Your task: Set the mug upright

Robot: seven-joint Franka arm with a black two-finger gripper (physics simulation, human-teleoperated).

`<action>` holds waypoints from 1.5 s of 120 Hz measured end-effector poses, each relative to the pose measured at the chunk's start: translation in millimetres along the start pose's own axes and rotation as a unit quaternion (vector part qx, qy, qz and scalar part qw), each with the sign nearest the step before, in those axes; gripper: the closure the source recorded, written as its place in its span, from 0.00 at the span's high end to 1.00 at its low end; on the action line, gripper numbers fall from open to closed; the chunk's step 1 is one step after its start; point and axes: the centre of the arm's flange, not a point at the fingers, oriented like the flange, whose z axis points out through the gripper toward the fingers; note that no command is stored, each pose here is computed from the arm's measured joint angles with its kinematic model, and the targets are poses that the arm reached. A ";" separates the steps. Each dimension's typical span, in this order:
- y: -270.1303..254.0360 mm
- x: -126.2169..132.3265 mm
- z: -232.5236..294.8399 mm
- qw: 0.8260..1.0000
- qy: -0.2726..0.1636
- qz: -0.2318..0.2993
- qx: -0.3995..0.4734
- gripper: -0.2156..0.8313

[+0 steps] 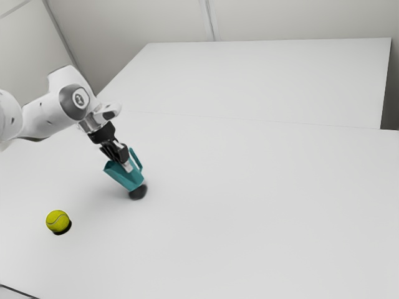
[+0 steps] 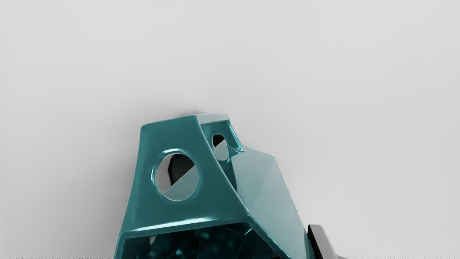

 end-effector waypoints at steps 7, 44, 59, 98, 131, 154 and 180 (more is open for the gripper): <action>13.5 1.7 6.4 1.000 -0.014 0.004 0.020 0.06; 57.1 8.4 35.7 0.992 -0.063 0.001 0.109 0.06; 68.2 13.6 39.2 0.988 -0.069 -0.007 0.139 0.06; 92.7 16.4 62.2 0.976 -0.093 -0.028 0.193 0.06; 95.4 16.6 70.2 0.970 -0.094 -0.065 0.213 0.06; 89.0 16.1 77.1 0.967 -0.096 -0.093 0.216 0.06; 88.8 15.8 73.6 0.967 -0.089 -0.111 0.213 0.48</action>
